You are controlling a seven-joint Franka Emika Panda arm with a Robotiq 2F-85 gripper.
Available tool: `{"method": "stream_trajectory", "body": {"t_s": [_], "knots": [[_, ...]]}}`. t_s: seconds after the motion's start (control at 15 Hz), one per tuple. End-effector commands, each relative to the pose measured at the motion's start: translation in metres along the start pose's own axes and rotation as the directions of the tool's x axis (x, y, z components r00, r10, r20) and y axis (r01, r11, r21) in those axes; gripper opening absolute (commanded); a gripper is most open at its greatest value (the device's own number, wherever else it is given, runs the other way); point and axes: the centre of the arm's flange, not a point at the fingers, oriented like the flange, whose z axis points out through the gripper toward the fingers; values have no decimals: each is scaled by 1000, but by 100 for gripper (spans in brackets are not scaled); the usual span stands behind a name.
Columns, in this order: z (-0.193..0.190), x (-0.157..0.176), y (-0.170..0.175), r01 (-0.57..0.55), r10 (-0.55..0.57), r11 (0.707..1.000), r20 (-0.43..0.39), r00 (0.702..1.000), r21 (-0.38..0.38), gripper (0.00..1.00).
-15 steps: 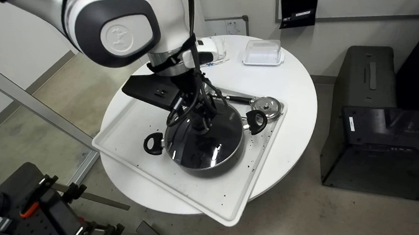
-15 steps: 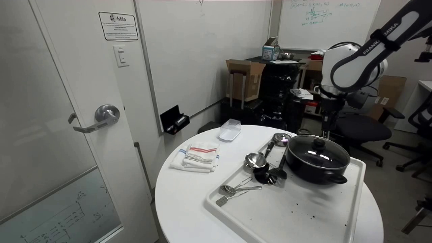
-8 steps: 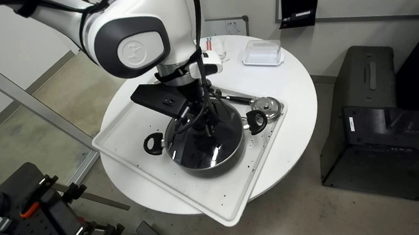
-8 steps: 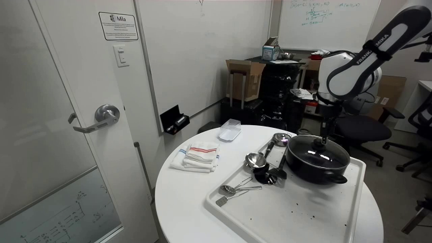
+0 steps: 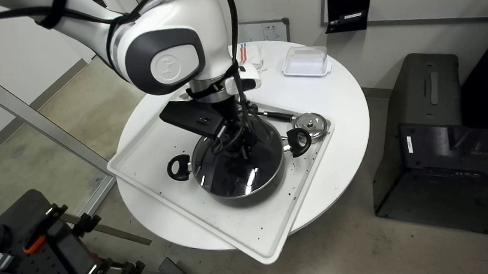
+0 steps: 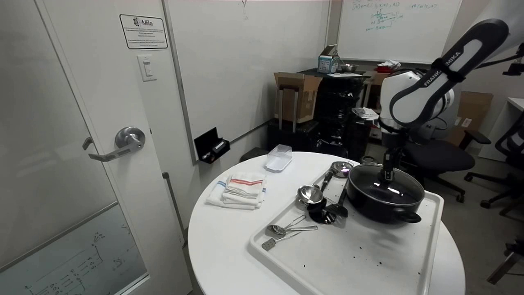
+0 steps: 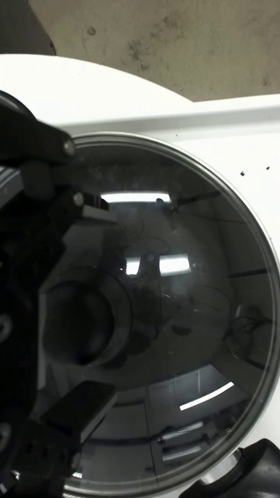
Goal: Take the lid off of the pot
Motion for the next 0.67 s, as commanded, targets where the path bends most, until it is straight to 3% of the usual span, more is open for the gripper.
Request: {"method": "stream_trajectory", "body": {"t_s": [0.0, 0.4, 0.6], "knots": [[3, 12, 2, 13, -13, 1000, -22, 1000, -9, 72], [-2, 14, -2, 24, -24, 1000, -38, 999, -7, 28], [-3, 13, -2, 27, -28, 1000, -40, 999, -6, 26]]}}
